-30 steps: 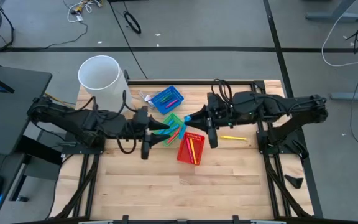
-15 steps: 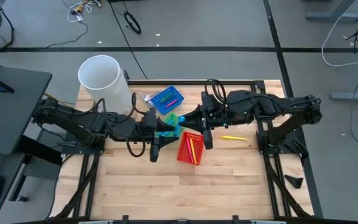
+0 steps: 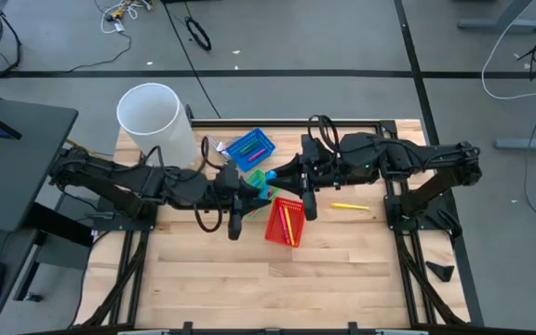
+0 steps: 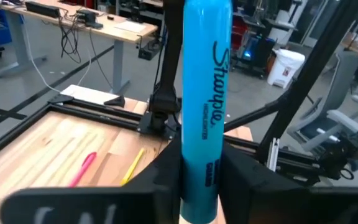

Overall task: Pick & Place Markers
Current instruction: Put the blue highlighter pen into the green bin

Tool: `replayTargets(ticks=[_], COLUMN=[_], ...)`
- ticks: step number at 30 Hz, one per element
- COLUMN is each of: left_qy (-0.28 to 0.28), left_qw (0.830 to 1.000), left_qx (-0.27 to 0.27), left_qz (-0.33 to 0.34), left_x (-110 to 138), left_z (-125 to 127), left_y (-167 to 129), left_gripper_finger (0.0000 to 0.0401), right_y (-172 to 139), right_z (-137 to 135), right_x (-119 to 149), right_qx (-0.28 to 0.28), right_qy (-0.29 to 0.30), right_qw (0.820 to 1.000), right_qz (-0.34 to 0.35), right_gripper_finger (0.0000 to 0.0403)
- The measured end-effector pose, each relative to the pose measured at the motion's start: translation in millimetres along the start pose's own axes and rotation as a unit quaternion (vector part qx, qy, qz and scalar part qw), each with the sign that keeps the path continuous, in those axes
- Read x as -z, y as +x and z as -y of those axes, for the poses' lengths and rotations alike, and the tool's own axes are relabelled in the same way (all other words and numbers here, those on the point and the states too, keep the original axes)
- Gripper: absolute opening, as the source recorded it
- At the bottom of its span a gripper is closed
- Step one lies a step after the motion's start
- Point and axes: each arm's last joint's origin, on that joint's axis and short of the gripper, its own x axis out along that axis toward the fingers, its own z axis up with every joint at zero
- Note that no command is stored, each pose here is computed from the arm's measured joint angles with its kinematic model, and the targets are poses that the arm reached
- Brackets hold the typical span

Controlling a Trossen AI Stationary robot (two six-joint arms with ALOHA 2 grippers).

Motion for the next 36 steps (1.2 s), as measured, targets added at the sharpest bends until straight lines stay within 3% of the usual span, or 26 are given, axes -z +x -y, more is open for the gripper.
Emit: replayTargets(ticks=[9,14,22,30,36], left_qy=[0.000,-0.009,-0.025,-0.054,-0.092], left_qw=[1.000,0.998,0.988,0.965,0.930], left_qx=[-0.004,-0.055,-0.144,-0.218,-0.266], left_qz=[-0.003,-0.006,-0.053,-0.136,-0.236], left_x=[1.2,4.4,23.6,57.8,94.7], left_z=[-0.4,-3.7,-10.7,-24.8,-40.8], left_y=[0.8,0.5,6.4,31.0,53.6], left_gripper_finger=[0.0071,0.0071,0.0071,0.0071,0.0071], right_y=[-1.2,-17.0,-55.4,-69.9,-74.1], right_z=[0.9,4.6,5.8,1.0,-4.0], right_x=[2.9,8.3,17.2,21.6,22.8], right_qx=[0.002,0.017,0.109,0.105,0.092], right_qy=[-0.020,-0.002,0.018,0.007,-0.023], right_qw=[1.000,0.998,0.987,0.984,0.984], right_qz=[-0.016,-0.068,-0.120,-0.145,-0.150], right_gripper_finger=[0.0095,0.0118,0.0139,0.0137,0.0137])
